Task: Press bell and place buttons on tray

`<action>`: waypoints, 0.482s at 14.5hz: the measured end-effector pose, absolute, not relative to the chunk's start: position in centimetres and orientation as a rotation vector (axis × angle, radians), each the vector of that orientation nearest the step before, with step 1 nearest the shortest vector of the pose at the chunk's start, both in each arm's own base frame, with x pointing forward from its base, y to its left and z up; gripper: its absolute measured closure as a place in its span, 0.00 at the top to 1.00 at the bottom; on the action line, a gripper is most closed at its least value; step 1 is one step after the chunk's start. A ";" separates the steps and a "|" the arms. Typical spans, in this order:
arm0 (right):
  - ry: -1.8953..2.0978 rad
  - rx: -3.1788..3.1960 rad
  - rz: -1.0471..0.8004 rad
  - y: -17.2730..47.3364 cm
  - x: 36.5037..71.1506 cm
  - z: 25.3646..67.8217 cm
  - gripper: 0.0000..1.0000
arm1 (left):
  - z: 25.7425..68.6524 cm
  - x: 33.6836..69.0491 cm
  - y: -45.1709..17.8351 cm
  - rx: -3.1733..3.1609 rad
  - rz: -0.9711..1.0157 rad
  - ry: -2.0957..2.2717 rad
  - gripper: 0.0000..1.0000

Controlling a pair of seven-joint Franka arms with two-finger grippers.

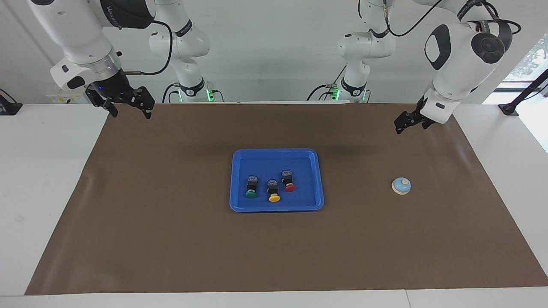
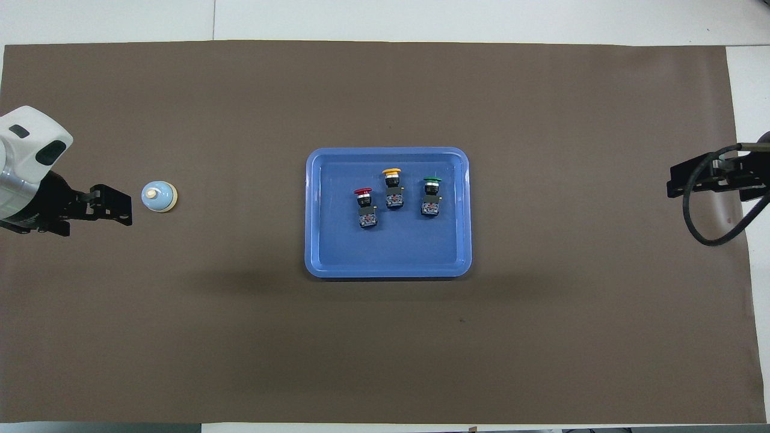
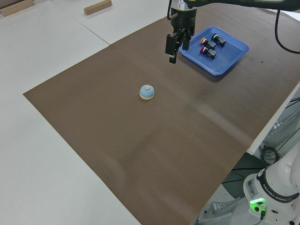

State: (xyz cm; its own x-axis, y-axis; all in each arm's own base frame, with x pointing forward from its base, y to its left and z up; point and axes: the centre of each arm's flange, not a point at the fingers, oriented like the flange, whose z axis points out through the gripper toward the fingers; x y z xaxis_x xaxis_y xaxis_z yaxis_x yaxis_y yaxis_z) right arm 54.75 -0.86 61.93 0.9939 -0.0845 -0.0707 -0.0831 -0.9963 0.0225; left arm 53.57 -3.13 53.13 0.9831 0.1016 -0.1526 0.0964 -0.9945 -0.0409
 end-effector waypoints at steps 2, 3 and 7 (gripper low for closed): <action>-0.131 3.117 -0.112 -0.9 54.7 61.9 1.00 | 54.4 53.6 -3.2 -3.096 0.235 -0.155 1.00; -0.131 3.117 -0.112 -0.9 54.7 61.9 1.00 | 55.1 53.6 -3.3 -3.097 0.227 -0.152 1.00; -0.131 3.117 -0.112 -0.9 54.7 61.9 1.00 | 57.1 53.6 -4.1 -3.100 0.202 -0.128 1.00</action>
